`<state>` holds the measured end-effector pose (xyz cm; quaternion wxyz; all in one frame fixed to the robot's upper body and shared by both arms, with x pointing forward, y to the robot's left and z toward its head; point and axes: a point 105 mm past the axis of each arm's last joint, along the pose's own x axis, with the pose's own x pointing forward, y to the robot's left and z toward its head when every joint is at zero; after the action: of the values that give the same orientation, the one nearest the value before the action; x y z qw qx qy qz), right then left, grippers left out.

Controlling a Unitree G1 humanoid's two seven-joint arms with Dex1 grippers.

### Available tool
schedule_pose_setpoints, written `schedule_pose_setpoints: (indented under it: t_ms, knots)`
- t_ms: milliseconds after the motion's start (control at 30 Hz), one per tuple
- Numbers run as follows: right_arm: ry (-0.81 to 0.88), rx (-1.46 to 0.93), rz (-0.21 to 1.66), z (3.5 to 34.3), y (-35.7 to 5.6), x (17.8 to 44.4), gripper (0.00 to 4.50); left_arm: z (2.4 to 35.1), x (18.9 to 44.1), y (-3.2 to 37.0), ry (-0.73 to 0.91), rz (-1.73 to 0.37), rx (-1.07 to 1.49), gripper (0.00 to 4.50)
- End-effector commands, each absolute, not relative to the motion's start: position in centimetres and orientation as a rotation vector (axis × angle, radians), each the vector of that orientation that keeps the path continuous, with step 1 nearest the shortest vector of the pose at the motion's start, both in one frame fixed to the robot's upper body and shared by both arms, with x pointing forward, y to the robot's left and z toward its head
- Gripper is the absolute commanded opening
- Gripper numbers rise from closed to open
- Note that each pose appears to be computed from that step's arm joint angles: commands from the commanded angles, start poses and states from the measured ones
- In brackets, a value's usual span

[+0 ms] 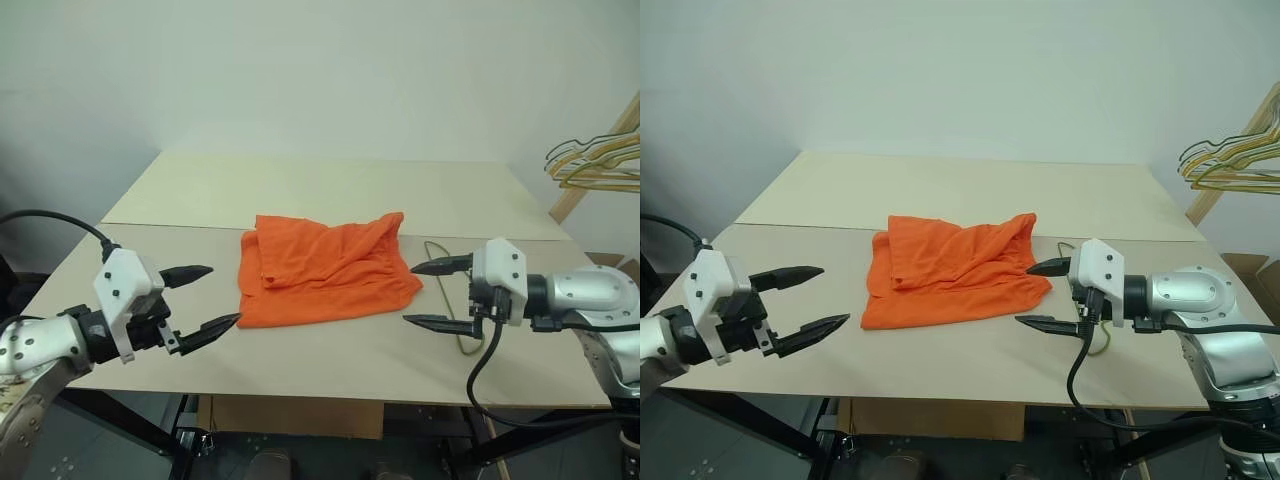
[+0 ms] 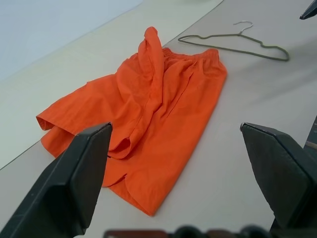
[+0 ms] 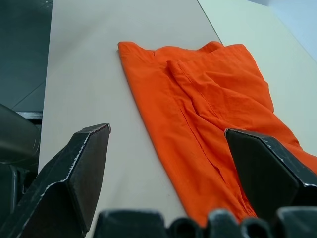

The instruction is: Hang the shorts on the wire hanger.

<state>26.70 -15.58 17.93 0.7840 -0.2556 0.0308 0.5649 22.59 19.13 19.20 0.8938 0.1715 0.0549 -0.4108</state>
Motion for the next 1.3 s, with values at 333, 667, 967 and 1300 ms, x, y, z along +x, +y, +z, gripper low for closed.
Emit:
schedule_pose_setpoints:
  t_ms: [333, 667, 967, 1300]
  knots:
    - [0.022, -0.580, 1.199, 19.0, -15.4, 26.7, 4.30, 20.4, 22.6, 18.3, 0.052, -0.880, 0.355, 4.50]
    - [0.022, -0.982, 1.111, 16.8, -15.1, 29.4, 4.30, 20.6, 23.0, 17.8, 0.033, -0.871, 0.350, 4.50]
    - [0.074, -1.384, 1.121, 11.9, -14.4, 32.4, 4.30, 20.6, 23.3, 17.2, 0.023, -0.878, 0.338, 4.50]
    - [0.108, -1.630, 1.007, 9.2, -16.1, 36.7, 4.30, 20.3, 23.0, 16.9, 0.021, -0.883, 0.351, 4.50]
